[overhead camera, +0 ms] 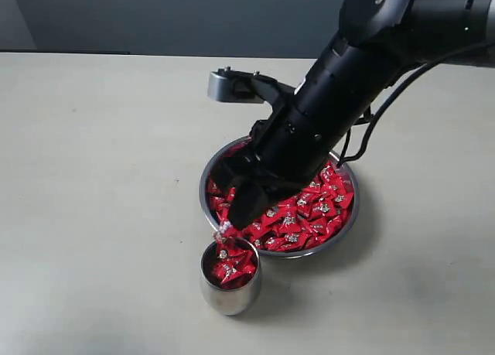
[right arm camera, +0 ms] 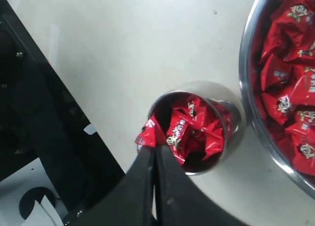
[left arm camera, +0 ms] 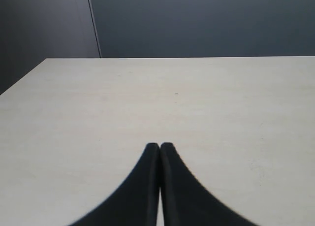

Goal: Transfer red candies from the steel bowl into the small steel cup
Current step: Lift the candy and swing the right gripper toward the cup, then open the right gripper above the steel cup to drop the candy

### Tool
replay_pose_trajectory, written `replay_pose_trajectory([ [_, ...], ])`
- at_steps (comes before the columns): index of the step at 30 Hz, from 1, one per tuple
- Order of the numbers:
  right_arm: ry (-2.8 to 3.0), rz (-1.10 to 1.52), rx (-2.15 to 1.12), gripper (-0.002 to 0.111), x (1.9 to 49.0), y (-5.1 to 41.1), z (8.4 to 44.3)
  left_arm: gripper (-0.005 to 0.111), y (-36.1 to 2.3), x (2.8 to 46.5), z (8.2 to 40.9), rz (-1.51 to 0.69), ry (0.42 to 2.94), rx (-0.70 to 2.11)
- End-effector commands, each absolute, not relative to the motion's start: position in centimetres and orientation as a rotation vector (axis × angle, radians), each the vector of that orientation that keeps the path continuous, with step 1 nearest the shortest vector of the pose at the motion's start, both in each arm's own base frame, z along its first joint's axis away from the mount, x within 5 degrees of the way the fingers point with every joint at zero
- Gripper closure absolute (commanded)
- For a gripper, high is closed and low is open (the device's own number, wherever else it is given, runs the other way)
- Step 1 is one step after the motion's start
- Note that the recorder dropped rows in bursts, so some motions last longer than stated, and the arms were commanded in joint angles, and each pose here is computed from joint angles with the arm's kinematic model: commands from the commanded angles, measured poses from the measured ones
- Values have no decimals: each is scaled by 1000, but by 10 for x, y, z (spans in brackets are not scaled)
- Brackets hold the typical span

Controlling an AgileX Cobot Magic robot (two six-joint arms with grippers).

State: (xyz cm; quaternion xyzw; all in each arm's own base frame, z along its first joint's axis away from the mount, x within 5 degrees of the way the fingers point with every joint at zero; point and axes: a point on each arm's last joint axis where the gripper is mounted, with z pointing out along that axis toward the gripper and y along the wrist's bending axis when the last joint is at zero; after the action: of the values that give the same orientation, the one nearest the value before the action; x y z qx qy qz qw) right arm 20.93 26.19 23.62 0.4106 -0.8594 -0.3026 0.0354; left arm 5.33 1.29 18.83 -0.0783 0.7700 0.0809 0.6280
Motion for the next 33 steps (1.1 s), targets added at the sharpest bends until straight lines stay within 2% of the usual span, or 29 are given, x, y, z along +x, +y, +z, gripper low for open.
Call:
replay_pose_trajectory([
  [1, -2618, -904, 1255, 109, 209, 269, 224, 106, 13, 53, 187, 186, 1762, -181],
  [33, -2580, -915, 1170, 109, 212, 276, 204, 106, 13, 53, 187, 186, 1762, -181],
])
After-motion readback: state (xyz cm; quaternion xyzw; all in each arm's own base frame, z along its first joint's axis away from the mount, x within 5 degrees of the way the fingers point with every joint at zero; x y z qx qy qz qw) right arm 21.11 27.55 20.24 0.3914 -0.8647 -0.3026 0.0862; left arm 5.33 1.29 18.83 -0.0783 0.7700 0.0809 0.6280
